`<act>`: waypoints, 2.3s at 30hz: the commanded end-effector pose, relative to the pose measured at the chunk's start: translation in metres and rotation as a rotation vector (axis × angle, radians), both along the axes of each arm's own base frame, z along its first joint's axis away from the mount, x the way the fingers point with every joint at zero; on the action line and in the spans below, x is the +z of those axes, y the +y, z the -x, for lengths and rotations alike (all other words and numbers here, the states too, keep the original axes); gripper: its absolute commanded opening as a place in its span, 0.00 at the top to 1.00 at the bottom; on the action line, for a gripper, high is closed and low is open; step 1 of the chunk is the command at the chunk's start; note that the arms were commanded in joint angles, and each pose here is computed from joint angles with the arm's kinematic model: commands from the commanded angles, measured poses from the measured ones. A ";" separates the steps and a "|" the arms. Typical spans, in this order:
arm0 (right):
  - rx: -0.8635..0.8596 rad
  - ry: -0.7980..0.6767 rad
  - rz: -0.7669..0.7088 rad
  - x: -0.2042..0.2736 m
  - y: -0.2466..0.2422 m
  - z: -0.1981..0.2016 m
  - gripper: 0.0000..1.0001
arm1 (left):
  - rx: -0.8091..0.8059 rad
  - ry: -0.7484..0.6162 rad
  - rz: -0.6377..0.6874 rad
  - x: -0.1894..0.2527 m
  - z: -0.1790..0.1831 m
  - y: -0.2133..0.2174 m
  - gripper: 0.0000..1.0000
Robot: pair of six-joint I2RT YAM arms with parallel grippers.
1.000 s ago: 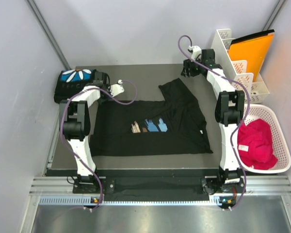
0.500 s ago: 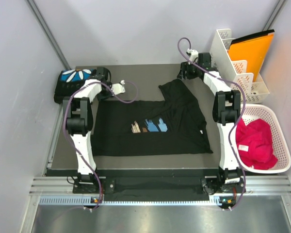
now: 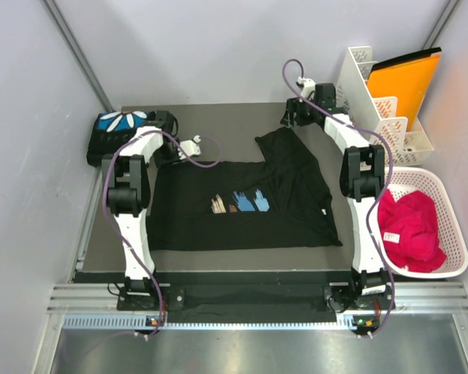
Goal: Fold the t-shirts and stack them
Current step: Fold the tshirt
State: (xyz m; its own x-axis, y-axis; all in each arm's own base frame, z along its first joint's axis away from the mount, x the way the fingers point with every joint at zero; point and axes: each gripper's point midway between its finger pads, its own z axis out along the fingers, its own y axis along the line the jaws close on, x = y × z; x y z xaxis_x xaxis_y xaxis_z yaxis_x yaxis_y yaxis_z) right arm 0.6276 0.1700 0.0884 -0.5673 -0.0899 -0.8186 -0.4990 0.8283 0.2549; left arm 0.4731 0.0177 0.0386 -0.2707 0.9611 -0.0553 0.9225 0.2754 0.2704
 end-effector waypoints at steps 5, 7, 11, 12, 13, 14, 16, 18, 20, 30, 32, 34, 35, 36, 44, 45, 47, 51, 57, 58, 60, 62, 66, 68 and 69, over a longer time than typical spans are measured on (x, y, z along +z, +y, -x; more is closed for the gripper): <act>-0.038 -0.039 -0.074 0.027 0.015 -0.011 0.30 | 0.008 0.094 0.009 -0.016 0.008 0.006 0.75; -0.049 -0.019 -0.087 0.023 0.017 -0.010 0.30 | 0.009 0.106 0.013 -0.017 0.009 0.005 0.75; -0.074 0.027 -0.110 0.013 0.013 -0.006 0.30 | 0.011 0.086 0.018 -0.012 0.004 0.004 0.74; -0.079 0.042 -0.117 0.009 0.013 -0.005 0.30 | 0.009 0.082 0.018 -0.011 0.003 0.003 0.74; -0.087 0.059 -0.137 0.009 0.012 -0.004 0.30 | 0.012 0.076 0.018 -0.008 0.002 0.004 0.73; -0.092 0.071 -0.145 0.008 0.010 -0.003 0.30 | 0.012 0.068 0.021 -0.006 -0.001 0.003 0.73; -0.093 0.107 -0.169 0.003 0.010 0.002 0.30 | 0.017 0.050 0.024 -0.001 -0.003 0.002 0.73; -0.100 0.135 -0.180 -0.001 0.008 0.006 0.30 | 0.021 0.019 0.024 0.007 -0.008 0.002 0.72; -0.107 0.166 -0.182 -0.006 0.006 0.010 0.31 | 0.029 -0.003 0.028 0.011 -0.011 0.000 0.72; -0.177 0.236 -0.180 -0.030 -0.022 0.010 0.30 | 0.019 -0.064 0.033 0.021 -0.016 -0.004 0.71; -0.181 0.227 -0.184 -0.029 -0.022 0.007 0.30 | 0.013 -0.070 0.032 0.021 -0.018 -0.006 0.71; -0.190 0.230 -0.190 -0.031 -0.022 0.005 0.30 | 0.004 -0.078 0.029 0.023 -0.020 -0.007 0.71; -0.193 0.235 -0.193 -0.032 -0.022 0.005 0.30 | -0.003 -0.079 0.027 0.023 -0.021 -0.009 0.71; -0.196 0.237 -0.197 -0.033 -0.021 0.005 0.30 | -0.006 -0.081 0.028 0.023 -0.021 -0.010 0.71; -0.174 0.285 -0.214 -0.046 -0.004 0.014 0.31 | -0.030 -0.098 0.035 0.028 -0.025 -0.019 0.71; -0.174 0.288 -0.218 -0.047 -0.004 0.015 0.31 | -0.032 -0.101 0.037 0.030 -0.026 -0.020 0.71; -0.176 0.298 -0.223 -0.049 0.000 0.016 0.31 | -0.034 -0.101 0.038 0.030 -0.026 -0.020 0.71; -0.166 0.292 -0.224 -0.053 0.009 0.014 0.31 | -0.032 -0.104 0.042 0.032 -0.025 -0.020 0.71; -0.161 0.301 -0.223 -0.060 0.020 0.015 0.31 | -0.027 -0.084 0.042 0.029 -0.017 -0.020 0.71; -0.162 0.302 -0.222 -0.060 0.020 0.016 0.31 | -0.029 -0.079 0.041 0.028 -0.016 -0.020 0.71; -0.164 0.315 -0.223 -0.064 0.021 0.018 0.31 | -0.026 -0.079 0.042 0.028 -0.015 -0.020 0.71; -0.177 0.322 -0.218 -0.068 0.019 0.018 0.33 | -0.024 -0.079 0.042 0.028 -0.015 -0.020 0.71; -0.187 0.333 -0.215 -0.072 0.020 0.020 0.39 | -0.028 -0.076 0.079 0.029 -0.013 -0.027 0.71; -0.192 0.341 -0.215 -0.075 0.021 0.021 0.41 | -0.025 -0.075 0.080 0.030 -0.012 -0.027 0.71; -0.196 0.346 -0.216 -0.075 0.021 0.022 0.42 | -0.024 -0.070 0.078 0.030 -0.011 -0.026 0.71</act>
State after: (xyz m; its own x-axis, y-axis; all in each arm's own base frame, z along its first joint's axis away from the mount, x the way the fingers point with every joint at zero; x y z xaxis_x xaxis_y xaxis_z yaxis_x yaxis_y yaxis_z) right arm 0.6195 0.1829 0.0496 -0.7423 0.2015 -0.6391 -0.2580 0.7942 0.5501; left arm 0.4847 -0.0020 0.0414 -0.2525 0.9625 -0.0990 0.9205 0.2705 0.2819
